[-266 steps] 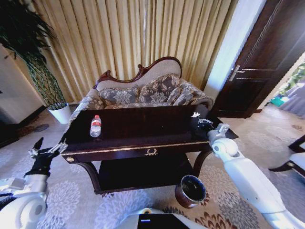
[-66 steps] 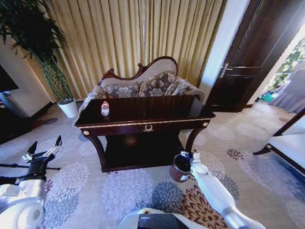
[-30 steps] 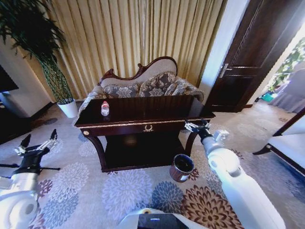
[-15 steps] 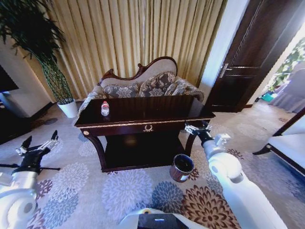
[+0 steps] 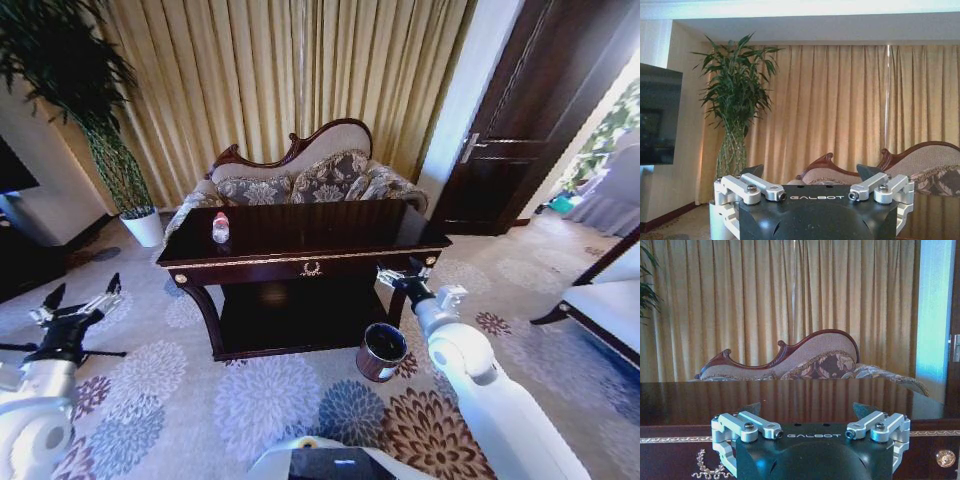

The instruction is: Move to the front of the table and place the trash on the table into the trash bin.

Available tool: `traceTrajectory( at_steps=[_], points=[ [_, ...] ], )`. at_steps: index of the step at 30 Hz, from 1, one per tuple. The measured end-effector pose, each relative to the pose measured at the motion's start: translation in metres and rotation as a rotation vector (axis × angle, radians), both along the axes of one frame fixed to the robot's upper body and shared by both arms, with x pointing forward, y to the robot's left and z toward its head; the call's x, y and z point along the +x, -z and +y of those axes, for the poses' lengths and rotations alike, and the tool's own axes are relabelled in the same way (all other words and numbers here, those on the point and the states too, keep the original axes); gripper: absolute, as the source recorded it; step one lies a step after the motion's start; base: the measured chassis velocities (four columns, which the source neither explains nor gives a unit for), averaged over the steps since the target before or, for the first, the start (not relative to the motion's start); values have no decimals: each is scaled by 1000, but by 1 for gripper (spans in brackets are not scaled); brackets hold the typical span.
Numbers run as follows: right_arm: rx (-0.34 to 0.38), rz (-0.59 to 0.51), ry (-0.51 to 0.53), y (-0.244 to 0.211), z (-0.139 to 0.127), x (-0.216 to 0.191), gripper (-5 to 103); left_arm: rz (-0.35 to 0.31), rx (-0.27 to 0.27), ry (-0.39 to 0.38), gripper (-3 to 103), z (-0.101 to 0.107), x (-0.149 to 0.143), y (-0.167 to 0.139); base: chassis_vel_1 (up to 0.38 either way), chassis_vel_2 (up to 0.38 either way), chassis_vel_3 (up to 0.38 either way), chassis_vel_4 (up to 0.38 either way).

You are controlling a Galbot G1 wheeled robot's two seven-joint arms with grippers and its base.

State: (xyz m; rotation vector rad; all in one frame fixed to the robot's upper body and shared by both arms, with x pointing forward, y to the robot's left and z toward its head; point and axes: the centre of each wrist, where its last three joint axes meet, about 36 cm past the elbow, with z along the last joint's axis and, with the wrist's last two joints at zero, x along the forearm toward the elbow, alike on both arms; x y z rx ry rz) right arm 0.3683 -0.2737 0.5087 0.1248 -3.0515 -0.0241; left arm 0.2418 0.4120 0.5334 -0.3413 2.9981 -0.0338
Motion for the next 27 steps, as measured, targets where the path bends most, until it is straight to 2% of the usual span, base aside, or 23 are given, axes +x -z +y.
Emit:
traceTrajectory(
  at_steps=[13, 27],
  points=[
    [37, -25, -9, 5, 1, 1, 100, -2, 0, -2, 100, 0, -2, 1, -9, 12, 11, -12],
    [39, -29, -10, 6, 2, 3, 100, -4, 0, 0, 100, -1, -2, 2, -150, 145, 144, -143]
  ],
)
